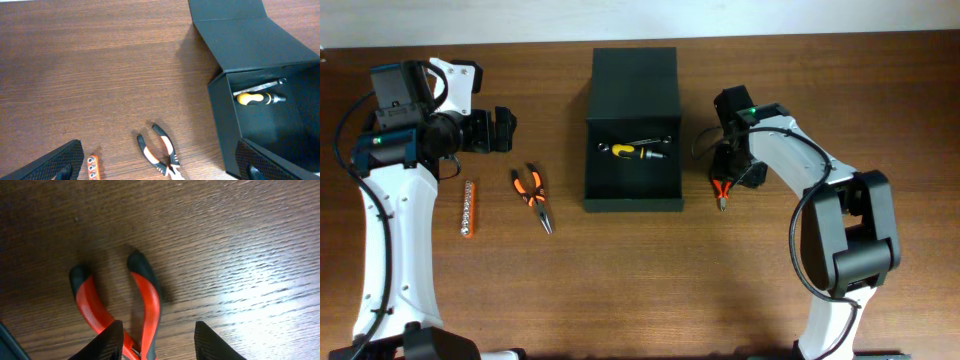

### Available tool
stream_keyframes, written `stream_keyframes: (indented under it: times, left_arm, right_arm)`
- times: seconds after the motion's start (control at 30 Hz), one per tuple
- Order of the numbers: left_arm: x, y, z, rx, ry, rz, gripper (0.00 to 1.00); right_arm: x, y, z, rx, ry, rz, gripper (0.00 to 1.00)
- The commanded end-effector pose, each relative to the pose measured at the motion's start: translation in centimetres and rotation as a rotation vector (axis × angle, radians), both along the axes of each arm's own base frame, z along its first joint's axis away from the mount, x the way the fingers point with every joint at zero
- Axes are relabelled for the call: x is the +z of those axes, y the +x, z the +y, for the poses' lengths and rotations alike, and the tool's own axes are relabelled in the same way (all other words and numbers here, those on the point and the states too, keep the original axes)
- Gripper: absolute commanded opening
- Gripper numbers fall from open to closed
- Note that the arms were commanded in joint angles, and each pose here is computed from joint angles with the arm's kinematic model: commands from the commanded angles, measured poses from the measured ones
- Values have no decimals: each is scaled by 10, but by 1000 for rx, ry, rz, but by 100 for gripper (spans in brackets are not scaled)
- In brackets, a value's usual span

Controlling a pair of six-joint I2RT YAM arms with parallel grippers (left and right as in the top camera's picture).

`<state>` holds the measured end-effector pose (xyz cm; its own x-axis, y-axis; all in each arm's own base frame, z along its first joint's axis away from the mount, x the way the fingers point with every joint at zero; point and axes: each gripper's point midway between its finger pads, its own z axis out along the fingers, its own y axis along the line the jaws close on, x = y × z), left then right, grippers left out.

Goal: Pack container
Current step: 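Lower the right gripper and grasp the red pliers, then carry the red pliers into the box and release them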

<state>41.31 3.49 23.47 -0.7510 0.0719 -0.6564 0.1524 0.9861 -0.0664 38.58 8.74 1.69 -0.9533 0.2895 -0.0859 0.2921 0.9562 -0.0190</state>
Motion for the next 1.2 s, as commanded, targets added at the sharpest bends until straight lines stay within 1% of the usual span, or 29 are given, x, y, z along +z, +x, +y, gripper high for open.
stream_keyframes:
  times: [0.0,0.27,0.5,0.73,0.83,0.9,0.97,1.1,1.17]
  left_arm:
    - [6,4,0,-19,2,-18,99]
    - [6,4,0,-19,2,-18,99]
    - [6,4,0,-19,2,-18,99]
    - [6,4,0,-19,2,-18,99]
    - [6,4,0,-19,2,-18,99]
    - [6,4,0,-19,2,-18,99]
    - [6,4,0,-19,2,-18,99]
    - [6,4,0,-19,2,-18,99]
    - [6,4,0,-19,2,-18,99]
  right_arm:
    - [-9,-3,-4,-21,-35,16,45]
    - [-12,-3,-6,-43,-46,16,45]
    - [-22,-6,0,-41,-17,43,45]
    - [-32,-8,12,-37,50,74,45]
    - [-33,-9,13,-37,58,77,30]
    - [-33,-9,13,-38,60,78,29]
    - [-33,-9,13,-40,59,80,25]
    - [-33,-9,10,-45,58,82,22]
    - [-33,-9,6,-52,53,83,17]
